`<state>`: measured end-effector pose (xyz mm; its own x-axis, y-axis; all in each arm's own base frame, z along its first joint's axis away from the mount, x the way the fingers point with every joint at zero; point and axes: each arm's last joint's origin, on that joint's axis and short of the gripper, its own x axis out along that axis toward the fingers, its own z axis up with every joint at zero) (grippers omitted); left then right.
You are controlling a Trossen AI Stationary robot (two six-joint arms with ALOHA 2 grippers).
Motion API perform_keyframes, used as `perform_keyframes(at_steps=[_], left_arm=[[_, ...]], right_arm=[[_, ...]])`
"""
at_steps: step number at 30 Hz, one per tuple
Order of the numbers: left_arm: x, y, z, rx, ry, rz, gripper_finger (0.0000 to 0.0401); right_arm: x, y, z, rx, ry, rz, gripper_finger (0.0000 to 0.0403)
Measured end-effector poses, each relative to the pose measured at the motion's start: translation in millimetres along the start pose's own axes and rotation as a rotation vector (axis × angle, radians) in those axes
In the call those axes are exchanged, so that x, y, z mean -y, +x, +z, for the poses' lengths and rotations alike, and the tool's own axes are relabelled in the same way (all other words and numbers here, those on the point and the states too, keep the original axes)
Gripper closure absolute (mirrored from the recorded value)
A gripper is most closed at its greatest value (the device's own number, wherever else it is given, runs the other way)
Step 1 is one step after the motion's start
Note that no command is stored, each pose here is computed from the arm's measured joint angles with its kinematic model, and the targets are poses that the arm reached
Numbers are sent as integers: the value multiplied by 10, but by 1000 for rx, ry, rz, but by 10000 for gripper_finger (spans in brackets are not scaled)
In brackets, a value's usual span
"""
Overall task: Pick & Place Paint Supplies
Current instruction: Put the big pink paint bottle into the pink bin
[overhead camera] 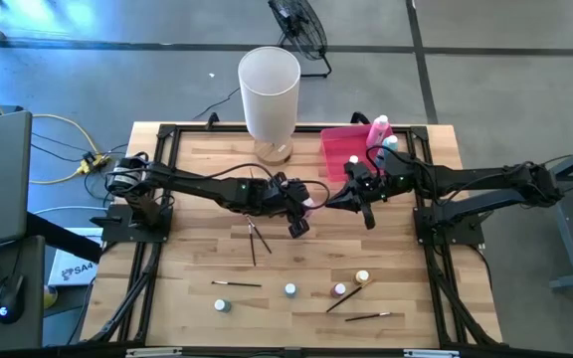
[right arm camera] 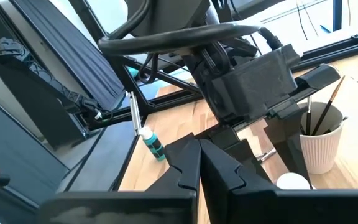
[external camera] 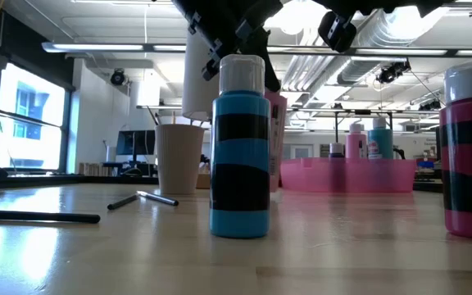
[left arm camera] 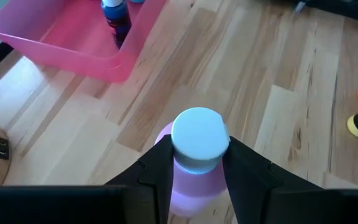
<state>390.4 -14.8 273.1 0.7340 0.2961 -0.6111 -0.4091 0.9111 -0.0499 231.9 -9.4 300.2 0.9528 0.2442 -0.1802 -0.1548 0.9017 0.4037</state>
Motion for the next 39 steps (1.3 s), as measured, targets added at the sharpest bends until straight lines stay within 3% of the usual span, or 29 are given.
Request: perform_keyframes(at_steps=[30, 39], left_arm=[[-4, -1, -13, -11, 8, 7, 282], [-7, -12, 0, 0, 5, 14, 206]], right_arm=[[0, 0, 0, 0, 0, -1, 401], [0, 0, 0, 0, 0, -1, 401]])
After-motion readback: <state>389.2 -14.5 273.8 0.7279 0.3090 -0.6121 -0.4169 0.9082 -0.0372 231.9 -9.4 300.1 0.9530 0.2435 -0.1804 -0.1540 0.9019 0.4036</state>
